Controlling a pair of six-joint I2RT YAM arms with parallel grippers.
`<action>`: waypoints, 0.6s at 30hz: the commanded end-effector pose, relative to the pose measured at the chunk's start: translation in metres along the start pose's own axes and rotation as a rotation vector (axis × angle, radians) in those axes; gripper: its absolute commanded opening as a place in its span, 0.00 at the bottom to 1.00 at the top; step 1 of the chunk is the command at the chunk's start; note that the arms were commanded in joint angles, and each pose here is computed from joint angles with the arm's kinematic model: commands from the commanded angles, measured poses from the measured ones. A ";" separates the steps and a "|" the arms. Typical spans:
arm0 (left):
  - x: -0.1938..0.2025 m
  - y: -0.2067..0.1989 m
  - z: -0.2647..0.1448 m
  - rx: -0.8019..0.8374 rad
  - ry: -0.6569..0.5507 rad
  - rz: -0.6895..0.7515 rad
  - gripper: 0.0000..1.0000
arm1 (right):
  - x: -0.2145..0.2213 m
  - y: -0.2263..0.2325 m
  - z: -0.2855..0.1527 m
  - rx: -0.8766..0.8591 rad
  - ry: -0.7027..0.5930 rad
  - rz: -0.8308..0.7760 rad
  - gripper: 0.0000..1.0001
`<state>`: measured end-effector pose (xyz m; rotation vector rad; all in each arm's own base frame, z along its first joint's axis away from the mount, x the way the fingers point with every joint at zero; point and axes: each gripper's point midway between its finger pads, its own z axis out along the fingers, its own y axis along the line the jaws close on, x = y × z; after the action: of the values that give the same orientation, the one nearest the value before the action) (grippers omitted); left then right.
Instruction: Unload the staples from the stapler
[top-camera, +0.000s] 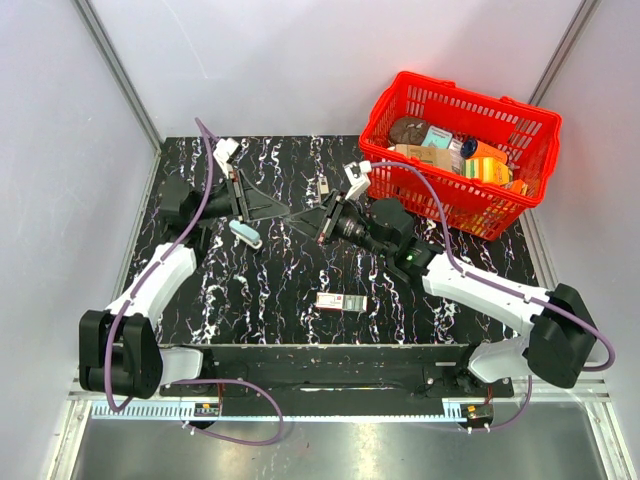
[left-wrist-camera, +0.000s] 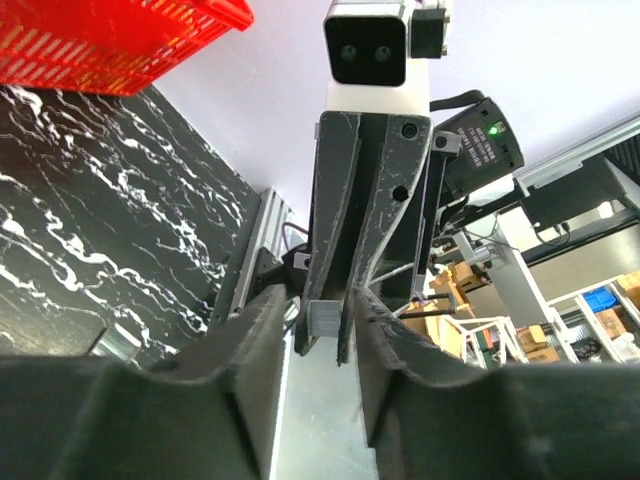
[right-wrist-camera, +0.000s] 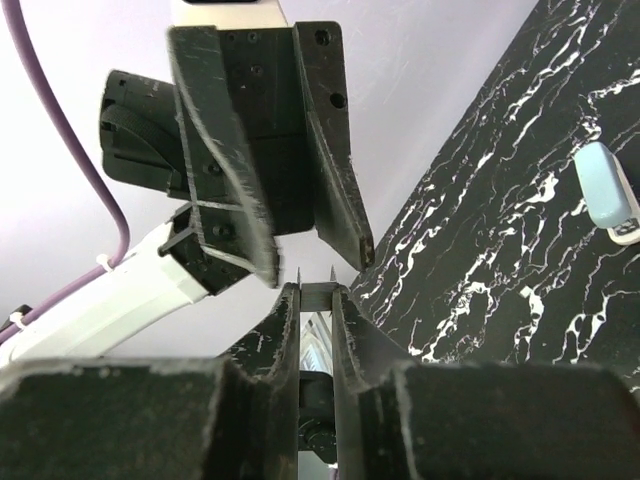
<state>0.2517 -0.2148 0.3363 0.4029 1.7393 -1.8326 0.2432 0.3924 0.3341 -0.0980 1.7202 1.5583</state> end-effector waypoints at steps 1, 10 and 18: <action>-0.008 -0.007 0.001 -0.025 0.044 0.097 0.45 | -0.013 0.012 -0.011 0.004 -0.019 -0.039 0.06; -0.013 0.095 -0.009 -0.521 0.167 0.441 0.50 | 0.031 -0.066 -0.069 0.375 0.121 -0.016 0.04; 0.068 0.198 0.009 -0.775 0.499 0.714 0.45 | 0.064 -0.144 -0.151 0.803 0.199 0.005 0.02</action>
<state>0.3123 -0.2436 0.2054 0.8141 2.0213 -0.9034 0.2121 0.3025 0.2189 0.0559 2.2096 1.0728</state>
